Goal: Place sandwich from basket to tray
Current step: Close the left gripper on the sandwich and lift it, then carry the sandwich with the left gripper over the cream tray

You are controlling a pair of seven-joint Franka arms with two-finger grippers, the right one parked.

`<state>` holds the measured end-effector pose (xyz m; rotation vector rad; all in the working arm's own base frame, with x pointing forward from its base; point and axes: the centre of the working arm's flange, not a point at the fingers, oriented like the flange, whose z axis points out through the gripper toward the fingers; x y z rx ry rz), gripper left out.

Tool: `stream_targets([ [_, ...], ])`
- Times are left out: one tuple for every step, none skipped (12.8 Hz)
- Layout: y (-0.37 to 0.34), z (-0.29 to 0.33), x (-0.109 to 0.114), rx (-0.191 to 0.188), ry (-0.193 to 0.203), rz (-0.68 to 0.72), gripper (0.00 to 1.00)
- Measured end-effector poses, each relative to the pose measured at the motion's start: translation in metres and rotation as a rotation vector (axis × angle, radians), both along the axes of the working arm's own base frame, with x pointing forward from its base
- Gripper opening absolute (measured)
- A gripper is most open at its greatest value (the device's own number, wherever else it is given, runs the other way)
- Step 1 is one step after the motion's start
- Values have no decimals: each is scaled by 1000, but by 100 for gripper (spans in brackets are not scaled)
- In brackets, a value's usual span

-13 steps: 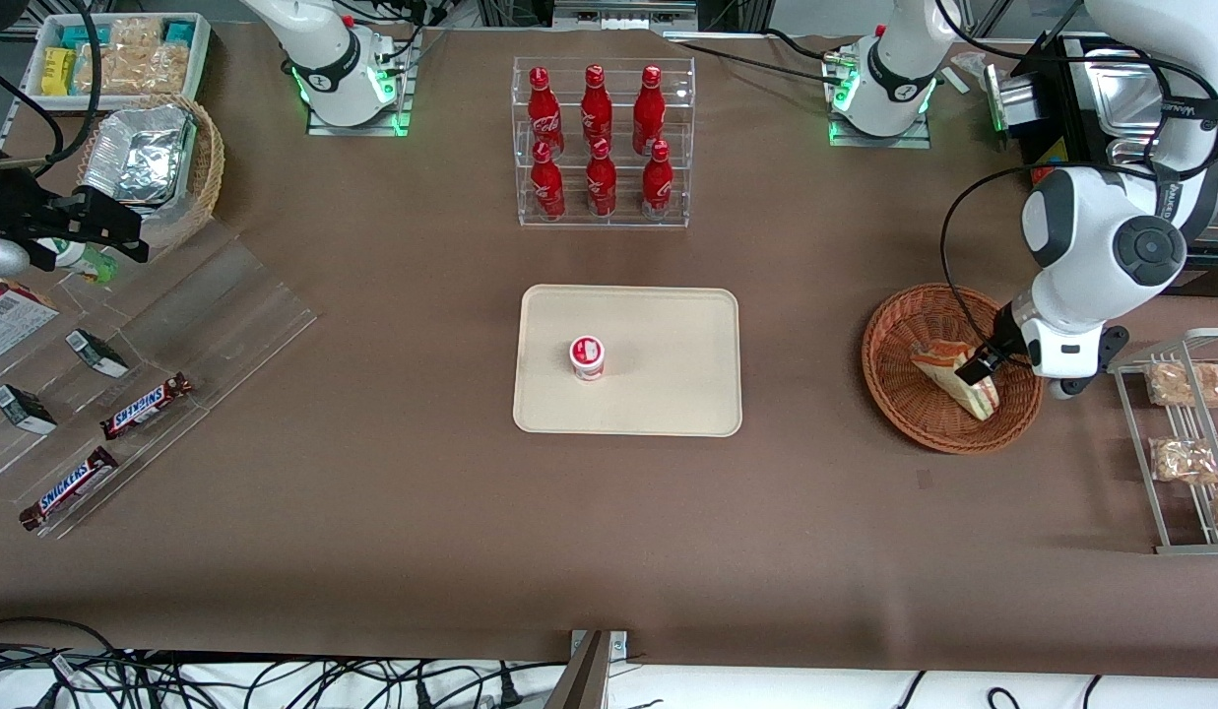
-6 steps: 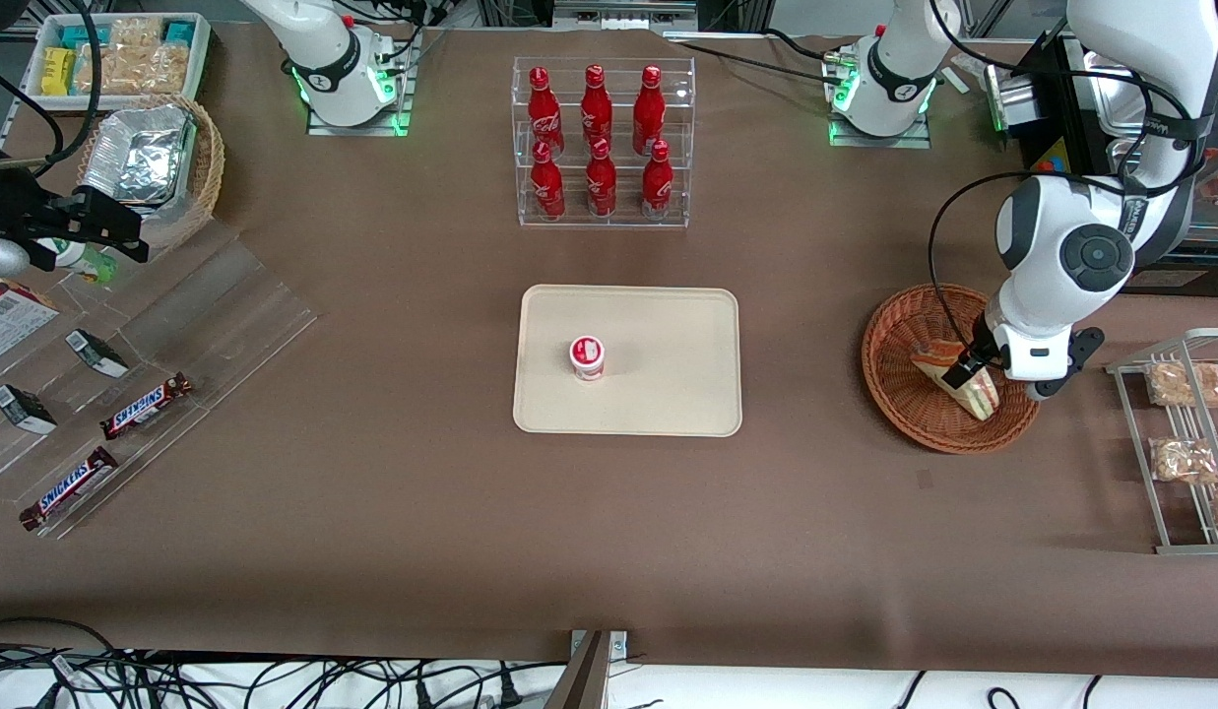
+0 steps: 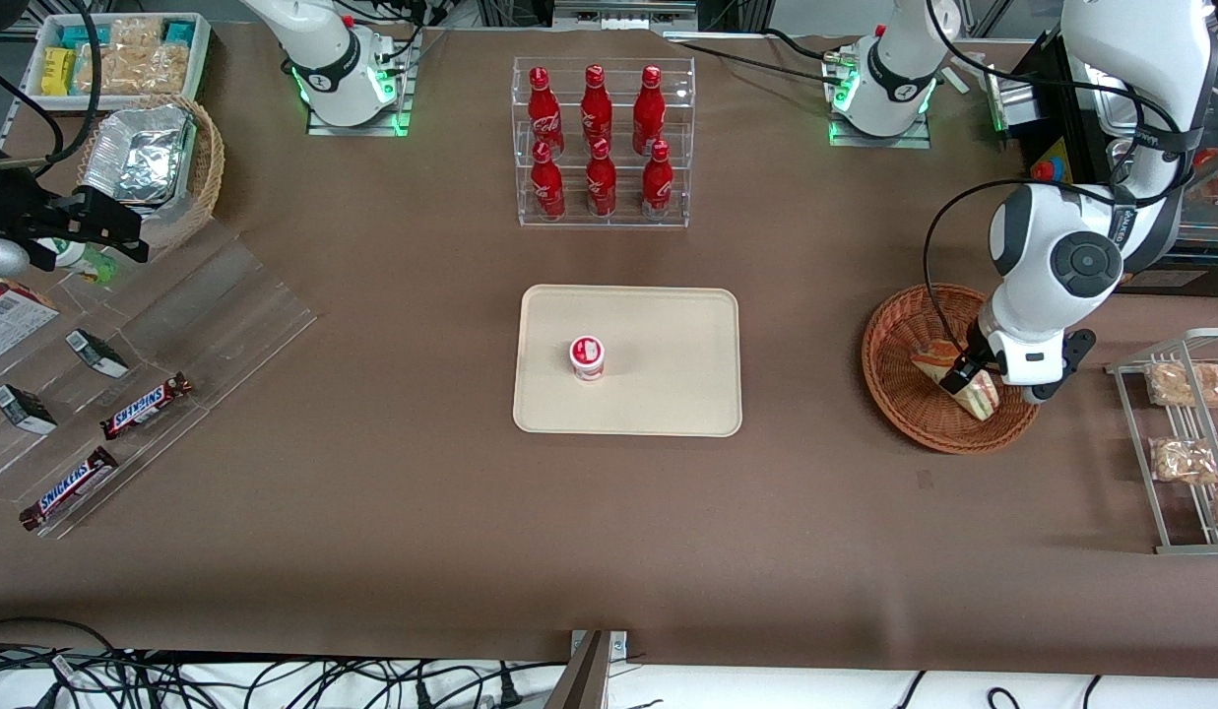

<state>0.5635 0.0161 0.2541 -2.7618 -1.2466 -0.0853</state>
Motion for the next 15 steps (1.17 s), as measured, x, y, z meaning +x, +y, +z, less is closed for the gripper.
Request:
stream_targets([
  [0, 0, 0, 0, 0, 1, 70],
  [0, 0, 0, 0, 1, 1, 58],
  [-1, -1, 0, 0, 1, 1, 45],
  [-1, -1, -1, 0, 3, 1, 38],
  [-1, -1, -1, 1, 8, 0, 38],
  [-3, -1, -2, 1, 20, -3, 37],
  [-6, 2, -1, 3, 39, -7, 36],
  [-9, 10, 1, 8, 65, -15, 36],
  [-14, 27, 7, 15, 98, -33, 36],
  [-22, 51, 15, 21, 137, -59, 36],
  [-35, 82, 22, 27, 175, -94, 36],
  [-51, 114, 27, 29, 204, -135, 36],
  [-69, 141, 30, 21, 217, -172, 35],
  [-84, 164, 32, 0, 219, -204, 34],
  [-97, 182, 33, -27, 212, -235, 34],
])
